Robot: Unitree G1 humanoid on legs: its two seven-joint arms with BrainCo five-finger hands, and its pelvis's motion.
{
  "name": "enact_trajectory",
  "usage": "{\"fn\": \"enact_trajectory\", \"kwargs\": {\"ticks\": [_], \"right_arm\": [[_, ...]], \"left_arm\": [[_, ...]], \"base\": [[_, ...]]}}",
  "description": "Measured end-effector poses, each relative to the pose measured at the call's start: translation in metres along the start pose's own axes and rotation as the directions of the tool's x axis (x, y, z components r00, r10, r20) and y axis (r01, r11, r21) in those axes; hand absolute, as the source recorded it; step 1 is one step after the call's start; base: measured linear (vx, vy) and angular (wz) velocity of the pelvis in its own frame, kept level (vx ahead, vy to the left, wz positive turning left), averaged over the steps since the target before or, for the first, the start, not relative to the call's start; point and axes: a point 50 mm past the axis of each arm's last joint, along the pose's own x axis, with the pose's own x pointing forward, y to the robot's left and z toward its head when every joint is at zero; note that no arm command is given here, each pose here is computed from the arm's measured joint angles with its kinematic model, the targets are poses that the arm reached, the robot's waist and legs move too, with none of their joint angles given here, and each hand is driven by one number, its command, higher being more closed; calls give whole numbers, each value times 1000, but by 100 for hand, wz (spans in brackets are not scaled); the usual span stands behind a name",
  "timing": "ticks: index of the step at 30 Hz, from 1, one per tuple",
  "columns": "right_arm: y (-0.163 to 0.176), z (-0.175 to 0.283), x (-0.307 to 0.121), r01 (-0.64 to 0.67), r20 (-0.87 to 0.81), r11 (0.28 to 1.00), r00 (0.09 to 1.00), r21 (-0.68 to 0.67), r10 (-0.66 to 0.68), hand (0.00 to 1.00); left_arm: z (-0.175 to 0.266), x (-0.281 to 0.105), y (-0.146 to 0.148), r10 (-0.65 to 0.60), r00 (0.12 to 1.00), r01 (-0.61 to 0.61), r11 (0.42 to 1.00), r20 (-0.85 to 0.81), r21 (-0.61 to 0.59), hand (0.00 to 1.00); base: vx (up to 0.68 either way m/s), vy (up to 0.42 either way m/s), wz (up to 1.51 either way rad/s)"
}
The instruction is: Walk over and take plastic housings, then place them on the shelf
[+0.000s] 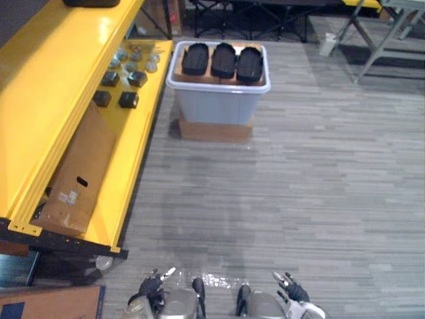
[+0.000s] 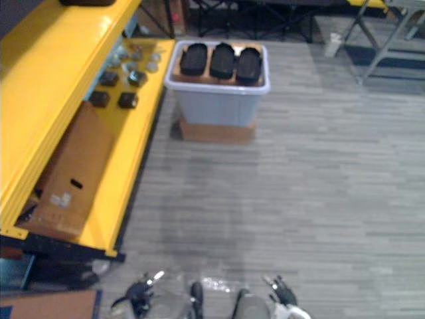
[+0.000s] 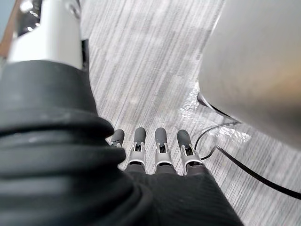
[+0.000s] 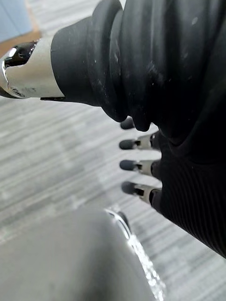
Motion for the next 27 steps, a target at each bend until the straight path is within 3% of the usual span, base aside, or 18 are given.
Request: {"fn": "enact_trajectory", "kwargs": {"ticks": [7, 11, 14, 22, 24, 27], "right_arm": [[-15, -8, -6, 40, -30, 999, 999, -12, -40, 0], [-24, -13, -10, 53, -48, 998, 997, -18, -54, 0], [-21, -32, -14, 45, -113, 999, 993, 19, -43, 0], [-31, -69, -32, 108, -214, 979, 974, 174, -70, 0], [-36, -72, -35, 120, -231, 980, 969, 159, -81, 0], [-41, -48, -26, 92, -174, 994, 981, 66, -80, 0]], "left_arm": [[-10, -4, 16, 92, 996, -92, 993, -2, -70, 0], [-27, -12, 41, 160, 986, -159, 987, -45, 28, 0], [-17, -13, 52, 185, 983, -183, 981, -11, 69, 0], [30, 3, 0, 51, 990, -67, 990, 131, 122, 0], [36, 3, -4, 43, 987, -61, 992, 154, 114, 0], [19, 3, -5, 58, 996, -60, 998, 60, 27, 0]], "base": [[-31, 37, 14], [-11, 92, -2], [100, -27, 0], [367, -125, -11], [525, -187, 29], [491, -189, 5]]}}
